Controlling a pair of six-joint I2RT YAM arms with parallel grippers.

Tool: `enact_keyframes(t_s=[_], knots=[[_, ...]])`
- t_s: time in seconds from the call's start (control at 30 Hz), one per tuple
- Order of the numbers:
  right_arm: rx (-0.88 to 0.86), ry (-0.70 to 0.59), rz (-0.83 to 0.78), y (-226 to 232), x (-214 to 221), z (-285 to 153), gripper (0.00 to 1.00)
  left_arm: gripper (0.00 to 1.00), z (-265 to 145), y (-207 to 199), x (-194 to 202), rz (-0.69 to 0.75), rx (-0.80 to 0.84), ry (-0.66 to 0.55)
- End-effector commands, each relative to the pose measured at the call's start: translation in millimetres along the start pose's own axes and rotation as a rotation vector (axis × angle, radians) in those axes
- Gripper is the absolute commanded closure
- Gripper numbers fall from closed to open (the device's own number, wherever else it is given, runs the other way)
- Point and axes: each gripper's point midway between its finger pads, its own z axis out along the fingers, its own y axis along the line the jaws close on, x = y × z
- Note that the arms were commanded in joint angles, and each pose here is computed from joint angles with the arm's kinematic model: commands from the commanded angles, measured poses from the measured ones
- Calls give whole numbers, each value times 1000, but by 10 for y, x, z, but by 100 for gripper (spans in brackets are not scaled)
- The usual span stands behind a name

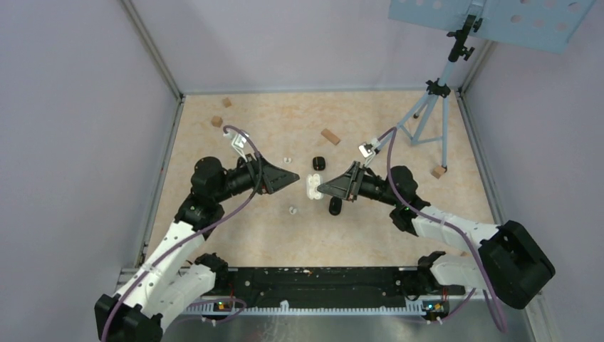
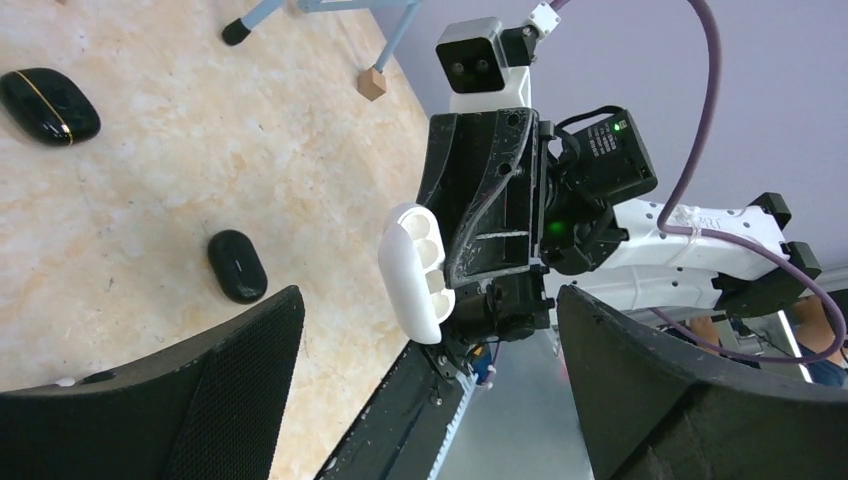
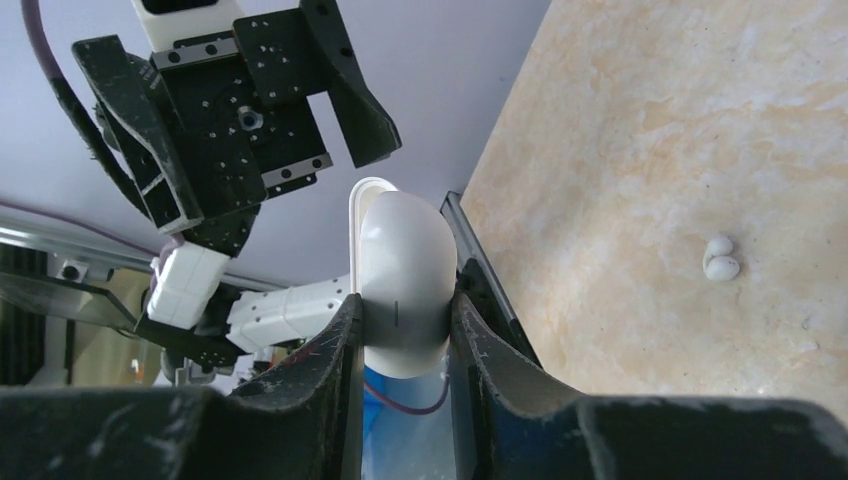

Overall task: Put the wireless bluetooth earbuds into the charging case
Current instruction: Pass from the right arm to the left

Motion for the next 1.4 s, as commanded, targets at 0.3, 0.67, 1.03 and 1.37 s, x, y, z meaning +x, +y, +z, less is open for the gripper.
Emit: enact_keyframes(t_s=[0.3, 0.67, 1.03, 1.37], knots=[[-230, -47, 34, 396, -147, 92, 100, 17, 83, 10, 226, -224, 196, 36], [-262, -29, 46, 443, -155, 143, 100, 28, 85, -75, 174, -264, 298, -2], [-276, -22, 59, 462, -134, 162, 100, 41, 187, -113, 166, -250, 320, 76], [-268, -13, 62, 440, -127, 183, 100, 47, 207, -173, 129, -263, 343, 80]])
